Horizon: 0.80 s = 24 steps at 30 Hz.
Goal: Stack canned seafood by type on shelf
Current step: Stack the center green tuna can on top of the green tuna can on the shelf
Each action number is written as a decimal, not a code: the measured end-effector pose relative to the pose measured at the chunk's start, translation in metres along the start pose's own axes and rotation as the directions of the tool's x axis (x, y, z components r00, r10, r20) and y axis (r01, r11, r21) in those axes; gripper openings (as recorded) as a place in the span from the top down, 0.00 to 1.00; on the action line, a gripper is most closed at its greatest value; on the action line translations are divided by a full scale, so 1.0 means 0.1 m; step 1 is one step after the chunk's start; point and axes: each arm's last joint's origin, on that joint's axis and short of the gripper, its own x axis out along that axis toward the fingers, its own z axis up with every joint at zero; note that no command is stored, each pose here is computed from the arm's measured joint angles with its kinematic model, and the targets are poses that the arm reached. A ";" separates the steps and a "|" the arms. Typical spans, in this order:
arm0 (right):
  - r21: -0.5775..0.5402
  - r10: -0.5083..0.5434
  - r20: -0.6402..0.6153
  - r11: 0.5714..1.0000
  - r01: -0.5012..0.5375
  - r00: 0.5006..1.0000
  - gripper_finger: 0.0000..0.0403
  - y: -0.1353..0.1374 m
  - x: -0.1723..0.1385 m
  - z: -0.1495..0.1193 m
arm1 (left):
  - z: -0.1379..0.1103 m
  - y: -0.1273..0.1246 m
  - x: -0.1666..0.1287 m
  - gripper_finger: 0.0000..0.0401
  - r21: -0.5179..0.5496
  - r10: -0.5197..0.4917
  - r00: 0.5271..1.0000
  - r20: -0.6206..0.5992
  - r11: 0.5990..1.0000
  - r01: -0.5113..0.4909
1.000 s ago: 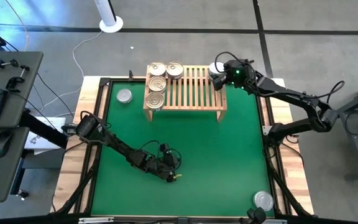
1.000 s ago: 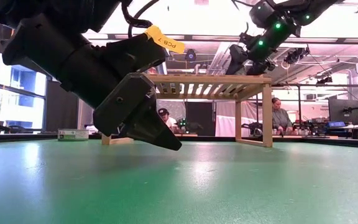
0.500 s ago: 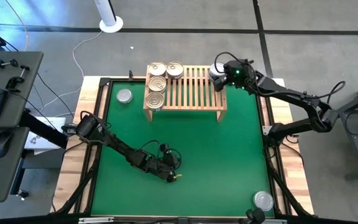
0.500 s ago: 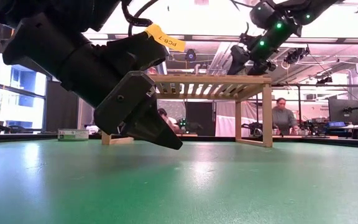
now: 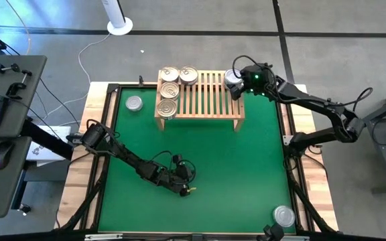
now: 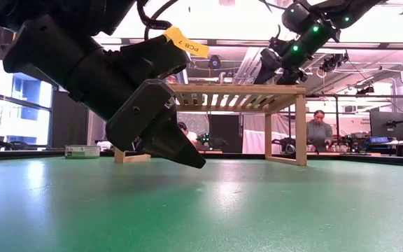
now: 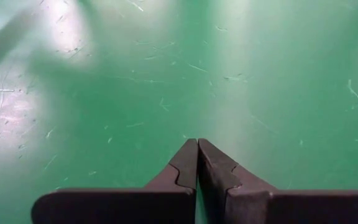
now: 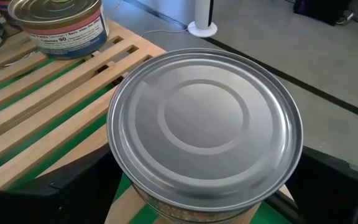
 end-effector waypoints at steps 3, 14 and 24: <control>0.001 0.000 0.000 1.000 0.000 1.000 0.01 0.00 0.00 0.00 | 0.00 0.00 0.00 1.00 -0.001 0.000 1.000 0.000 1.000 0.000; -0.021 -0.003 0.026 1.000 0.004 1.000 0.01 0.03 -0.05 0.11 | 0.00 0.00 0.00 1.00 -0.001 -0.001 1.000 0.000 1.000 0.001; -0.061 -0.043 -0.014 0.997 0.042 0.999 0.01 0.05 -0.07 0.11 | 0.00 0.00 0.00 1.00 -0.001 -0.002 1.000 0.000 1.000 0.002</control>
